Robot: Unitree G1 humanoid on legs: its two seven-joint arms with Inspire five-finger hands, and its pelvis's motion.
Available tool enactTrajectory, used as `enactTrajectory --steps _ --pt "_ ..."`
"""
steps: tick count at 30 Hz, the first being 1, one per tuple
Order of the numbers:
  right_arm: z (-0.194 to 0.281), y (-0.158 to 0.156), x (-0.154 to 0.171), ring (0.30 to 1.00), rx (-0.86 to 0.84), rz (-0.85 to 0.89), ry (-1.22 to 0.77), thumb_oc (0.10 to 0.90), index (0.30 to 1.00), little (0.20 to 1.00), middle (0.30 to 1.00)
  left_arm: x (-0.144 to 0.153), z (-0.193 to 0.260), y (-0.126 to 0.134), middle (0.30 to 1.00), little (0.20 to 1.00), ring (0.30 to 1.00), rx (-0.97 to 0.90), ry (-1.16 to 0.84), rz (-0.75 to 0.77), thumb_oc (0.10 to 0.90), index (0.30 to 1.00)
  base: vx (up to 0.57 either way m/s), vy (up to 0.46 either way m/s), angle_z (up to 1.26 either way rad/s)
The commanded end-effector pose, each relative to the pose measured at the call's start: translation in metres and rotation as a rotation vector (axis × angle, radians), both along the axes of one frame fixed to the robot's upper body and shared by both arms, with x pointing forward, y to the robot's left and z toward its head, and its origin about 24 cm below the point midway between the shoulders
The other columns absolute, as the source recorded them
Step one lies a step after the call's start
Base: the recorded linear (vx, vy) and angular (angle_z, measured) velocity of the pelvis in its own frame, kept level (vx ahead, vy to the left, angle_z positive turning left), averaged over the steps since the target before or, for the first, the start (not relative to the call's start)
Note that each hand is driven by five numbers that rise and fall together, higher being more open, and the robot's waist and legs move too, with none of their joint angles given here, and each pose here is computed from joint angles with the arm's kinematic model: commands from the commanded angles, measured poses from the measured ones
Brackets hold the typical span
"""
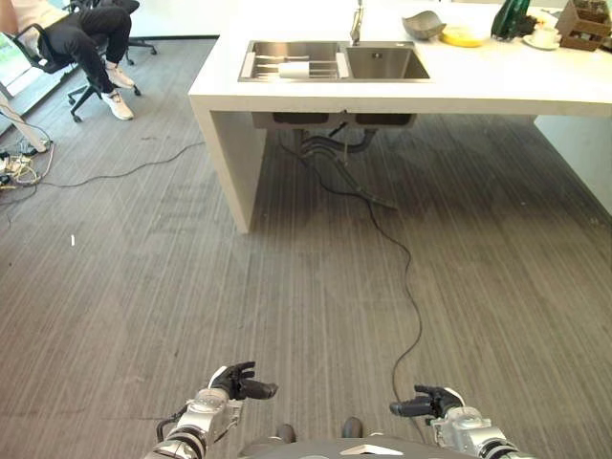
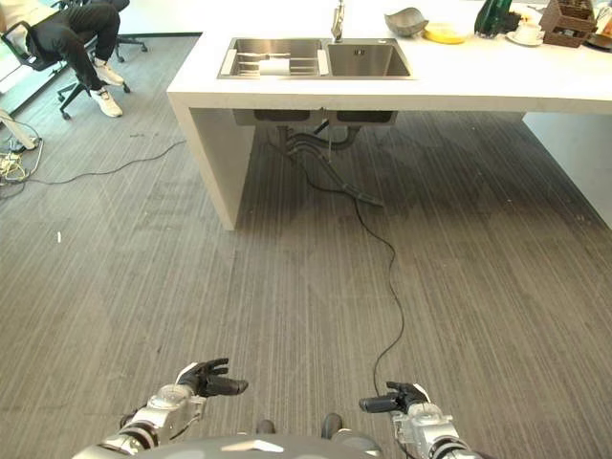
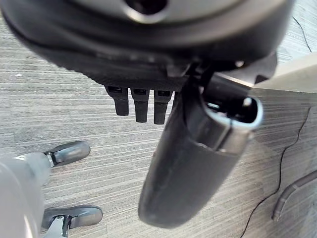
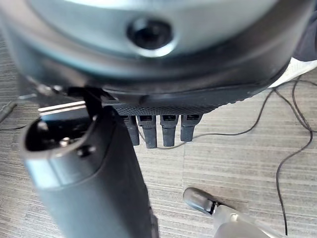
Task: Place the dishes in the dishwasher.
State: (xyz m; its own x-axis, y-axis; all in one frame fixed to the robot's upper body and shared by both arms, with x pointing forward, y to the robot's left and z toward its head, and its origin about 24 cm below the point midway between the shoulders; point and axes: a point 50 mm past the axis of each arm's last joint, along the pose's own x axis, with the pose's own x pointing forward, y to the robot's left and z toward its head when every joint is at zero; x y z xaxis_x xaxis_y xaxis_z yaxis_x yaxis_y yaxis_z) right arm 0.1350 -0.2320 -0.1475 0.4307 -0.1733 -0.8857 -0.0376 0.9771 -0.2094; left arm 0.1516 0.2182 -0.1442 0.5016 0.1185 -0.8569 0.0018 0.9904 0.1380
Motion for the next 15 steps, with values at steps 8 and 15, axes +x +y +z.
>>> enactTrajectory --steps 8,15 --pt "0.039 -0.010 0.067 0.900 -0.044 0.039 -0.277 0.800 0.900 0.900 0.900 0.045 0.023 0.006 0.900 0.900 0.900 0.101 -0.162 -0.049 0.800 0.900 0.00 0.002 0.01" --pt "0.033 0.000 0.060 0.900 -0.006 0.014 -0.271 0.800 0.900 0.900 0.900 0.041 0.021 0.001 0.900 0.900 0.900 0.120 -0.157 -0.056 0.800 0.900 0.02 -0.006 0.04"
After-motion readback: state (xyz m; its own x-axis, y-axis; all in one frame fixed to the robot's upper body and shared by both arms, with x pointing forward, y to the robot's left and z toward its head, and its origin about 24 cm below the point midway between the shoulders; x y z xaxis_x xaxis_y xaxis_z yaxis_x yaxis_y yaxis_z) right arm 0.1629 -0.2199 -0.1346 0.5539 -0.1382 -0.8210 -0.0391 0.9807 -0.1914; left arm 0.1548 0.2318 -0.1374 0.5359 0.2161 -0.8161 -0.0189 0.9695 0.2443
